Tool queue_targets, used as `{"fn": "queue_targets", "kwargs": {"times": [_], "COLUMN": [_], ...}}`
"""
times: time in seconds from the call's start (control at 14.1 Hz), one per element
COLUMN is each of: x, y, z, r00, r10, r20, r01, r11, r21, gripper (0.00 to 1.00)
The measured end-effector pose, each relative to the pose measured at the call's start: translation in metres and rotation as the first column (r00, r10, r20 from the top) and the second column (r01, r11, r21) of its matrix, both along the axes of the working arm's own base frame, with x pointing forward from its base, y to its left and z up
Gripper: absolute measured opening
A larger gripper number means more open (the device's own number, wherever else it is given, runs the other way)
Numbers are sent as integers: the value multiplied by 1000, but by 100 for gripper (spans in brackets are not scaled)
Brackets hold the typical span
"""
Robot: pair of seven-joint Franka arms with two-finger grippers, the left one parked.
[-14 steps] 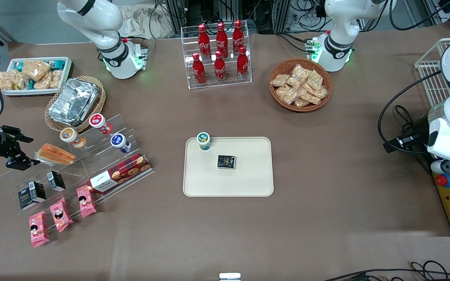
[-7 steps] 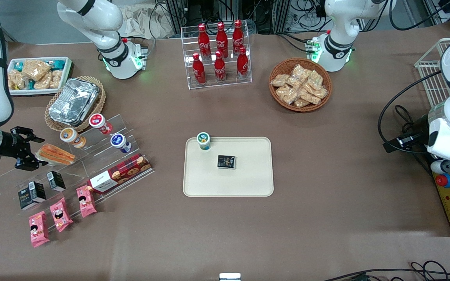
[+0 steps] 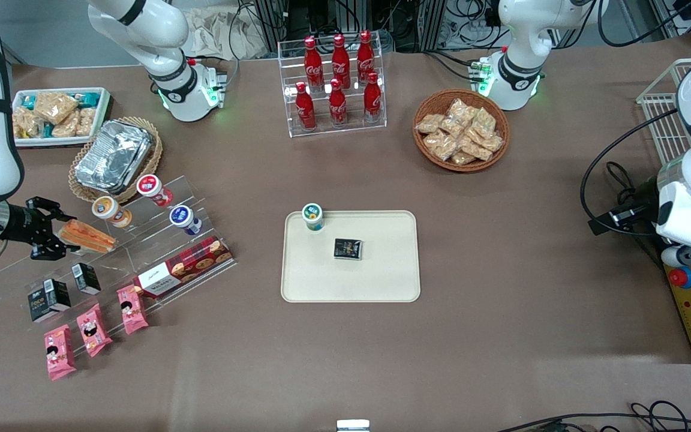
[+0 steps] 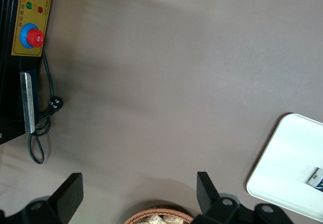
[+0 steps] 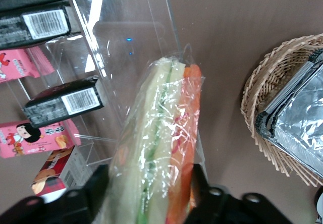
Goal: Place sandwich on tray
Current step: 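Close the right gripper on the sandwich and lift it off the rack, then carry the sandwich with the right gripper over the cream tray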
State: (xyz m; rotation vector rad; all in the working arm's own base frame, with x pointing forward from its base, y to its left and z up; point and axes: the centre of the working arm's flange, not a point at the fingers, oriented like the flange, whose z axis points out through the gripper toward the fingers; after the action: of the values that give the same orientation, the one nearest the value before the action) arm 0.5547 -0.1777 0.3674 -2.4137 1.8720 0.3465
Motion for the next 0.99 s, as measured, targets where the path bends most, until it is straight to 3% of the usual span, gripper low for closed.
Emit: {"fn": "queue_targets", "kwargs": {"times": [0.07, 0.21, 0.36, 0.64, 0.99], "x": [0, 2, 8, 33, 60], "y": [0, 0, -1, -4, 34], "z": [0, 4, 16, 73, 147], "r00": [1000, 1000, 999, 982, 936], "r10": [2, 14, 32, 128, 293], "r20": [1, 12, 39, 137, 194], "r01": [-2, -14, -32, -125, -290], "r11": [1000, 1000, 999, 992, 956], "r21": [0, -1, -8, -35, -45], "gripper": [54, 43, 41, 39, 40]}}
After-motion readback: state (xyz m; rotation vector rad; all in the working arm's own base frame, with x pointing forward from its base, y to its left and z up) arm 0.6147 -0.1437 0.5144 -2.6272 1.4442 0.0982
